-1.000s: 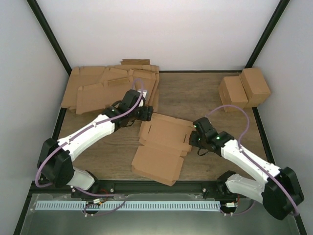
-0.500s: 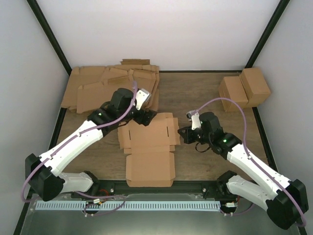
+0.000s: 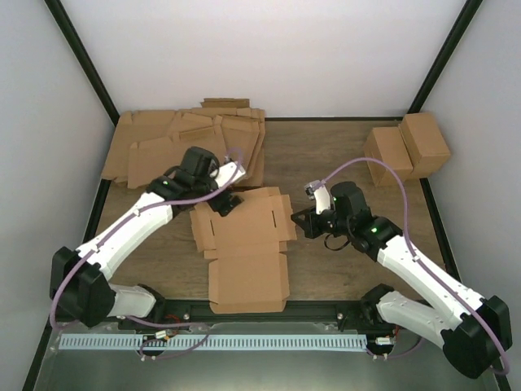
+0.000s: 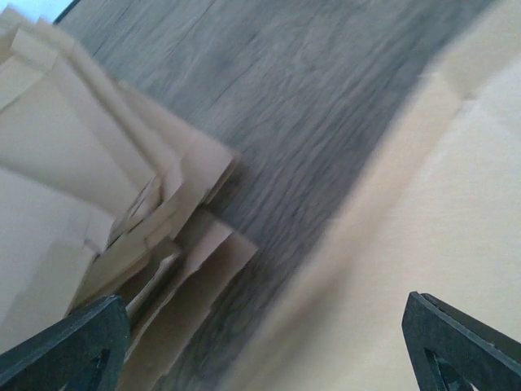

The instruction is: Fold the paper box

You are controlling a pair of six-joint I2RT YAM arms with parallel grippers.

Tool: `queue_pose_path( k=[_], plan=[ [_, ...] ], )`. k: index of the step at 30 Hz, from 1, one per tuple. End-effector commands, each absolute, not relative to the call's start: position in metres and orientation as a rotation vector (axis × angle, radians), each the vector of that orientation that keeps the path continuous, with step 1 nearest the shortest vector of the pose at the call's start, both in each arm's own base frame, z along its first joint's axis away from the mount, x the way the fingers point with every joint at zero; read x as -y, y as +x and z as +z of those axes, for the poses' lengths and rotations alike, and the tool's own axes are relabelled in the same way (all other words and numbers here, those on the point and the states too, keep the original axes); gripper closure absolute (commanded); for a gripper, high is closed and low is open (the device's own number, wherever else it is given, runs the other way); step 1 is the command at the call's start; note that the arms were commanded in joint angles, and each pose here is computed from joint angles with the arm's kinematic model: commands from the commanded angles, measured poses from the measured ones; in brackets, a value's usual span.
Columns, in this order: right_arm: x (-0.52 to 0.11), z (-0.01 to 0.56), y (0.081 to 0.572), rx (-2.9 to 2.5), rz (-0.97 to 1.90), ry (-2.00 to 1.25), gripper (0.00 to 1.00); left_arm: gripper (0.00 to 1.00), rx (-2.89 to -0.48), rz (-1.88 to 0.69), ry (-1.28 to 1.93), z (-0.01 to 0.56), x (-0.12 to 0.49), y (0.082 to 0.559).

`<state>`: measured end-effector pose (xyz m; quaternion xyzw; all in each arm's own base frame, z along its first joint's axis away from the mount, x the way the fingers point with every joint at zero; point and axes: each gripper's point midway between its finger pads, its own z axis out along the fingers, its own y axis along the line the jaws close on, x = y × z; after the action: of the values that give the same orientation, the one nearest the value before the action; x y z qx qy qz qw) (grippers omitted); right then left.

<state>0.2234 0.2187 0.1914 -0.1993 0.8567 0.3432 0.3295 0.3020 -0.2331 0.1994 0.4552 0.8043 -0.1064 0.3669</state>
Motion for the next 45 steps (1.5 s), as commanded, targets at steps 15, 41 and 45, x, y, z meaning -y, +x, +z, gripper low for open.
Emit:
queue_pose_path(
  k=[15,41,45],
  plan=[
    [-0.228,0.215,0.224,-2.194,0.917,-0.625,0.99,0.51,-1.938,-0.732,1.495,0.189,0.242,0.278],
    [-0.220,0.184,0.245,-2.278,0.903,-0.331,0.28,0.96,-1.978,-0.090,1.088,0.214,0.233,0.272],
    [-0.216,0.172,0.238,-2.318,0.911,-0.303,0.26,0.96,-1.961,0.029,1.051,0.212,0.230,0.275]
  ],
)
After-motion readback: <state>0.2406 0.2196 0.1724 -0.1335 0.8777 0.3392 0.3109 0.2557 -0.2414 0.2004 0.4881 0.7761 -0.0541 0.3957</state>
